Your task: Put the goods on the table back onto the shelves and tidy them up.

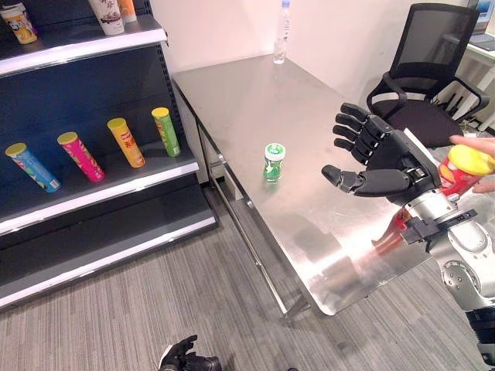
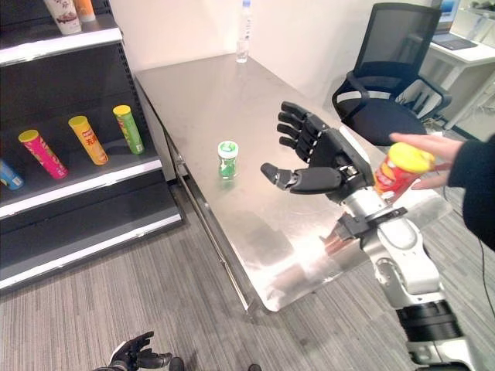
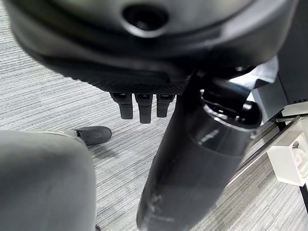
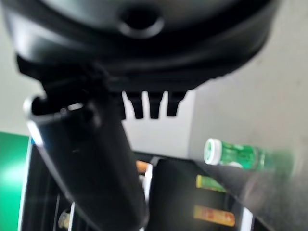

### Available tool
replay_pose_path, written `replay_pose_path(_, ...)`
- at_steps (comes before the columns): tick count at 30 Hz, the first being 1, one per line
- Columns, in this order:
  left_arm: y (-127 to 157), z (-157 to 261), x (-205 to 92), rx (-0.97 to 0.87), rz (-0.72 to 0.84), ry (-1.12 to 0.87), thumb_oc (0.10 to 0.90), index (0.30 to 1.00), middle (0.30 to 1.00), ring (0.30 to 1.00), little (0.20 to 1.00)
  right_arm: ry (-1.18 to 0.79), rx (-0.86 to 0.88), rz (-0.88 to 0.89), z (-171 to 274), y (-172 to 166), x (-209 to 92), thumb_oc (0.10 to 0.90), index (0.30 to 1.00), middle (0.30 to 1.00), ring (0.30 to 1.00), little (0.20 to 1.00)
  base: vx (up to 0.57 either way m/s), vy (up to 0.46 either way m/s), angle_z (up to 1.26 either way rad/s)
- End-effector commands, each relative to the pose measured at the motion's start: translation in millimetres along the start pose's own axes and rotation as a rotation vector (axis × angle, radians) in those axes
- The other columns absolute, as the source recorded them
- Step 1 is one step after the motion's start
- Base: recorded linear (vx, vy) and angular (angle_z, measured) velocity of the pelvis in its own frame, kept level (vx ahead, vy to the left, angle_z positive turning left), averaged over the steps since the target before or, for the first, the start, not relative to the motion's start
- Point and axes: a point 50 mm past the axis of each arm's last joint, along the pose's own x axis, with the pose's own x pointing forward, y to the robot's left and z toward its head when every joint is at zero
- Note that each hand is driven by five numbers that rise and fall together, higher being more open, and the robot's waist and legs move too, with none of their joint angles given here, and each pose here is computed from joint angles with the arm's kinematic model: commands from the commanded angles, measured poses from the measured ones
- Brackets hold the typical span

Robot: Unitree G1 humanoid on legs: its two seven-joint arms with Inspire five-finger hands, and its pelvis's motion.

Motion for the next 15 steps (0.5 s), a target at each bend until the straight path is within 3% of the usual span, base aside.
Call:
replay_pose_path(1,3,33,7,0.066,-0.01,-0.116,0.8,0.9,0.9,0.9,0.9,-0.343,-0.12,-0.017,68,2,8,0.8,0.9,0.9,0.9,0.9,0.0,0.0,0.0)
replay_pose_path(13,6,38,8,0.077,0.005,-0.129,0.8,0.9,0.9,0.9,0.9,-0.535,-0.31,-0.137,110,-1,-2,0.8,0.9,0.9,0.9,0.9,-0.02,0.031,0.0)
replay_pose_path(15,11,41,8,0.089,0.024,-0.131,0.8,0.9,0.9,0.9,0.9,-0.599,-0.35,-0.247,123,-12,-8,0.8,0.9,0.9,0.9,0.9,-0.11,0.071,-0.04)
